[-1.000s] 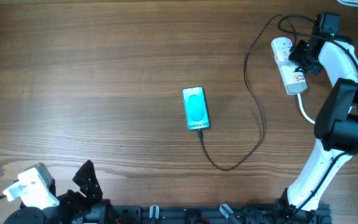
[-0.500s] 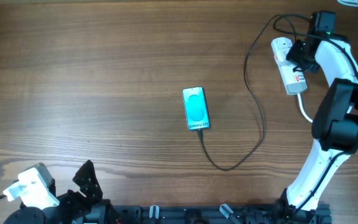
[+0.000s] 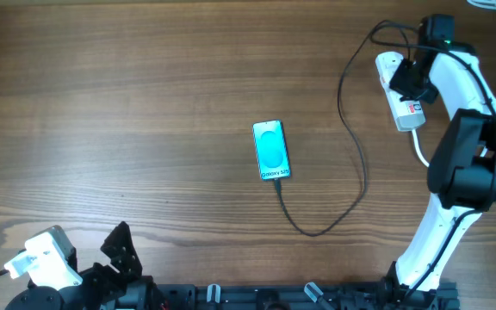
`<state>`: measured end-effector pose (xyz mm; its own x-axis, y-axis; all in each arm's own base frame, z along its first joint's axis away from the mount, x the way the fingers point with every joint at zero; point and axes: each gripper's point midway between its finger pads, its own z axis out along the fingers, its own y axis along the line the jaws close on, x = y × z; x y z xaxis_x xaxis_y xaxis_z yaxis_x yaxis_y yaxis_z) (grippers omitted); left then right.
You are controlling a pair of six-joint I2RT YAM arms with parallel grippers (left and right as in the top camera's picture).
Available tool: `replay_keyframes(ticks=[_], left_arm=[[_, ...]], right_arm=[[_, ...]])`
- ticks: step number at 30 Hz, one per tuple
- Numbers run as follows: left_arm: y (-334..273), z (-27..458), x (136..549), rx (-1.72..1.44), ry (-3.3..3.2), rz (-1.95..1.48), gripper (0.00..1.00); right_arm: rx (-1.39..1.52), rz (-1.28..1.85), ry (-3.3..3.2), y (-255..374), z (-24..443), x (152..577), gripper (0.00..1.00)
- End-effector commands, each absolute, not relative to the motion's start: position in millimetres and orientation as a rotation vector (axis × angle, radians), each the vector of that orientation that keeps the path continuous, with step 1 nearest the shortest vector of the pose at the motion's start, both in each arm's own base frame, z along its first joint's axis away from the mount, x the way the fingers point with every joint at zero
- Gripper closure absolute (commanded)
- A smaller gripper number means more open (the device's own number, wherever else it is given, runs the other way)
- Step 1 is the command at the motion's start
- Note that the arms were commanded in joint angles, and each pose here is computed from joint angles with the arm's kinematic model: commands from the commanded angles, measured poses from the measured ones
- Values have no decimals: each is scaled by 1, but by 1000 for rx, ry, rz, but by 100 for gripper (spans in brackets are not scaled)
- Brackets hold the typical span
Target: Plug charger to phone and switch on socket
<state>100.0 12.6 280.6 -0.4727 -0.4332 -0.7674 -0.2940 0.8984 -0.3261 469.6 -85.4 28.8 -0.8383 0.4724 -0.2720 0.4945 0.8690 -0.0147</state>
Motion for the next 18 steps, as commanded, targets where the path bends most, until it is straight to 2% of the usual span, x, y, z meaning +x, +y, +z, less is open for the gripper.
replay_keyframes(ticks=[1, 6, 11, 13, 16, 18], left_arm=[[14, 280, 100, -511, 2097, -167, 0], [14, 280, 100, -511, 2098, -167, 0], [8, 290, 106, -491, 2058, -220, 0], [-2, 319, 121, -431, 1939, -300, 0], [-17, 405, 140, -278, 1608, -416, 0], [-16, 431, 143, -242, 1498, -413, 0]], right_arm=[[735, -197, 2657, -88, 94, 465, 96], [725, -156, 2398, -88, 224, 440, 96], [707, -69, 2190, -77, 327, 379, 95], [671, 8, 2133, -66, 355, 359, 96], [629, 76, 2072, -54, 385, 323, 96], [625, 82, 2052, -51, 394, 306, 96]])
